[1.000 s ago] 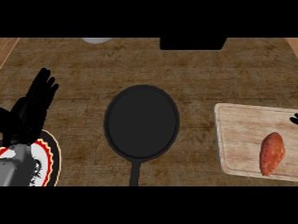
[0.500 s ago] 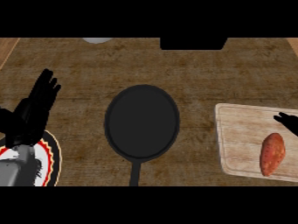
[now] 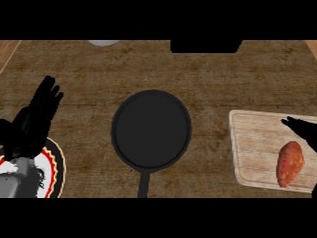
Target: Pick the sweet potato from the cutting board and place it in the pan
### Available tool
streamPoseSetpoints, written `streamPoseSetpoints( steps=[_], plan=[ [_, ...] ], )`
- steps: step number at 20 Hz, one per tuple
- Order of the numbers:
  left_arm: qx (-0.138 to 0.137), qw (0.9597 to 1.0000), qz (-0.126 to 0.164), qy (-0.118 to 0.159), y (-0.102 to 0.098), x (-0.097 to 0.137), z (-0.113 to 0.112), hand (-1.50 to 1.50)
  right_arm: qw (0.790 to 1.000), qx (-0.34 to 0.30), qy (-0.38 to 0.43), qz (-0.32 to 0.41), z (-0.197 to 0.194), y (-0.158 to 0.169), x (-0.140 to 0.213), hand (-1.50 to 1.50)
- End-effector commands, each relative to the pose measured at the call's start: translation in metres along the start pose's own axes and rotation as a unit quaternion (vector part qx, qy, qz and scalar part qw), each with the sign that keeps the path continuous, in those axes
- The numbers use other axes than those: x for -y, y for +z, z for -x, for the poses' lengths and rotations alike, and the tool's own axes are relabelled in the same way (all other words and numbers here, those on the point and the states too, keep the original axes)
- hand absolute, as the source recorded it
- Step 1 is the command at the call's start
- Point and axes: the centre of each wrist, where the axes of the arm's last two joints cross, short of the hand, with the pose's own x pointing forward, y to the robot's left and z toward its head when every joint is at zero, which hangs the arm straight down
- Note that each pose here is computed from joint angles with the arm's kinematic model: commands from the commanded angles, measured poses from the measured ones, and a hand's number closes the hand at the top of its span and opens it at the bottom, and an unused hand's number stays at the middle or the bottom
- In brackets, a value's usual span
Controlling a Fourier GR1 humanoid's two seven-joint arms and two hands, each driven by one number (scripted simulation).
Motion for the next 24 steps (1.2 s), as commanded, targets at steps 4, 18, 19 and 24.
streamPoseSetpoints(
  steps=[4,18,19,24],
  plan=[
    [0.005,1.0000,-0.004,-0.007,0.006,0.009,0.005,0.00,1.000,-0.004,0.004,-0.027,0.004,-0.019,-0.017,-1.50],
    [0.008,1.0000,0.001,0.004,0.002,0.001,-0.001,0.00,0.999,0.012,-0.021,-0.041,-0.018,-0.055,-0.062,-1.50],
    [0.001,1.0000,-0.003,0.004,-0.012,-0.011,-0.001,0.00,0.998,0.033,-0.030,-0.036,-0.008,-0.067,-0.051,1.50],
    [0.003,1.0000,-0.001,-0.001,-0.017,0.012,-0.008,0.00,0.998,0.066,-0.007,-0.007,-0.004,-0.074,-0.063,1.50]
  ],
)
